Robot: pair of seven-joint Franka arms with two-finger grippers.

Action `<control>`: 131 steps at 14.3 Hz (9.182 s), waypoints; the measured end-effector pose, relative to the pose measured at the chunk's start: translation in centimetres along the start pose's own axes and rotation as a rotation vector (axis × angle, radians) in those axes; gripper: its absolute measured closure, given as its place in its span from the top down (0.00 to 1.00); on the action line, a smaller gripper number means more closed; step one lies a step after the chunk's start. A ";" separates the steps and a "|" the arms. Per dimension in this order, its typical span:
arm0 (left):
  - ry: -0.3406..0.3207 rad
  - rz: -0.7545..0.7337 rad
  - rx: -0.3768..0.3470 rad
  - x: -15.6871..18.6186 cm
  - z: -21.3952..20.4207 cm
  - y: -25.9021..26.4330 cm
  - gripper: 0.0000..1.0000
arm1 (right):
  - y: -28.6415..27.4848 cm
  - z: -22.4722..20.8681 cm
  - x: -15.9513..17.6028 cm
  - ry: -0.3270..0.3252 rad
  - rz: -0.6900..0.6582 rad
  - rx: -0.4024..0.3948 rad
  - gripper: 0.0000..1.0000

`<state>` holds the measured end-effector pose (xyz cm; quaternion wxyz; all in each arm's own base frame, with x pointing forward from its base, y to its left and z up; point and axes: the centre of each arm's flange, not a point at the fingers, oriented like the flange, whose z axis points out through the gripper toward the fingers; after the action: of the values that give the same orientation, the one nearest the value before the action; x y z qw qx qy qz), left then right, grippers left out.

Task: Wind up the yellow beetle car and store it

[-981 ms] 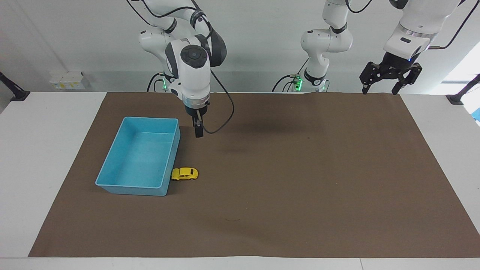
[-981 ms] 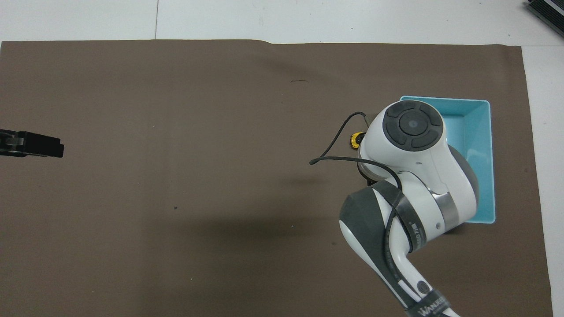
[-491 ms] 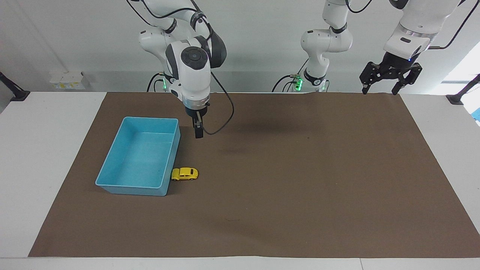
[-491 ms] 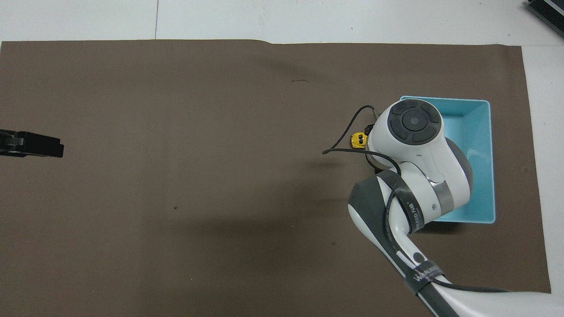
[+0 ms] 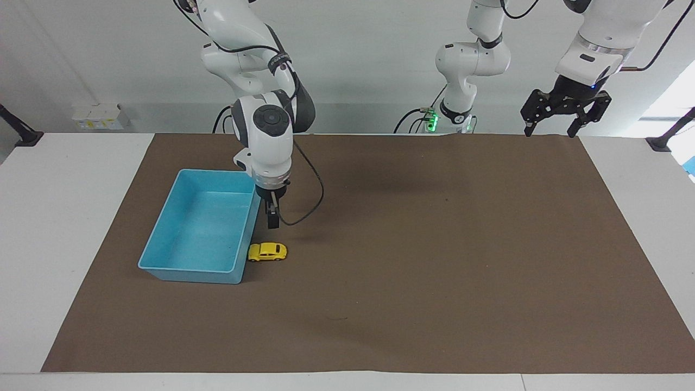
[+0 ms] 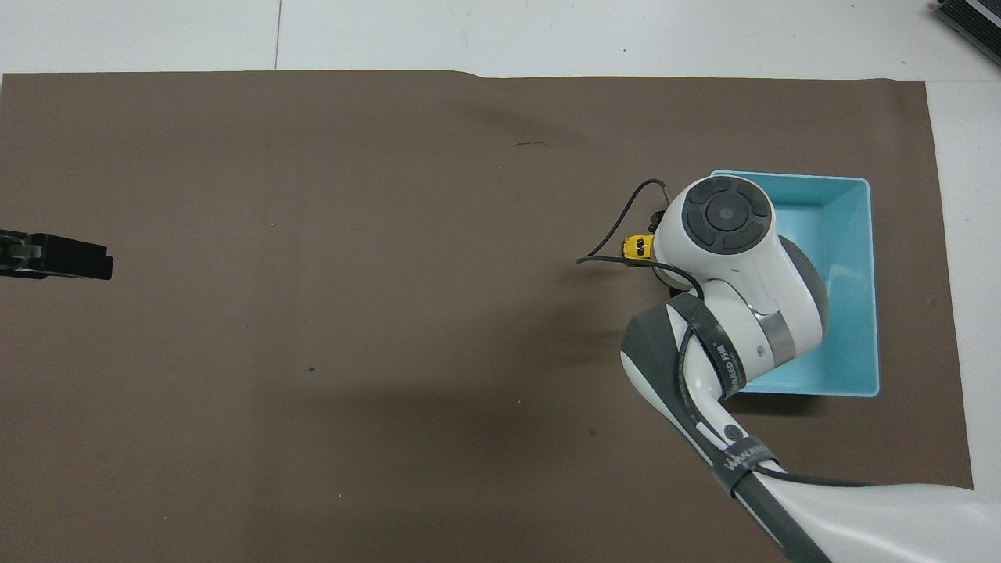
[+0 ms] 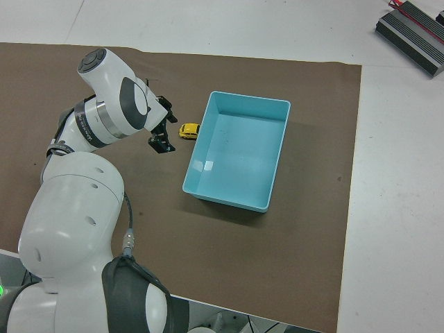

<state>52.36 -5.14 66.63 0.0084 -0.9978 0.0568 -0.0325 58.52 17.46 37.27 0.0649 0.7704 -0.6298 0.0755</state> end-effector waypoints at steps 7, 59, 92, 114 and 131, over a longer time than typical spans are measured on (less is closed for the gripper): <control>0.000 0.000 0.000 0.0 0.0 0.0 1.00 | -2.4 4.8 -0.1 0.023 0.027 0.059 1.00; 0.001 0.000 0.000 0.0 0.0 0.0 1.00 | -0.4 -9.6 5.1 -0.110 -0.502 0.033 0.45; 0.001 0.000 0.000 0.0 0.0 0.0 1.00 | 8.3 -0.2 23.3 -0.108 -1.258 0.164 0.45; 0.001 0.000 0.000 0.0 0.0 0.0 1.00 | 9.4 8.6 17.4 -0.140 -1.283 0.284 0.51; 0.001 0.000 0.000 0.0 0.0 0.0 1.00 | 5.3 -5.9 21.1 -0.176 -1.275 0.083 1.00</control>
<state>52.33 -5.13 66.67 0.0084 -0.9978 0.0568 -0.0329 57.20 -2.67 47.26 0.0153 0.9986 -0.0479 -0.0171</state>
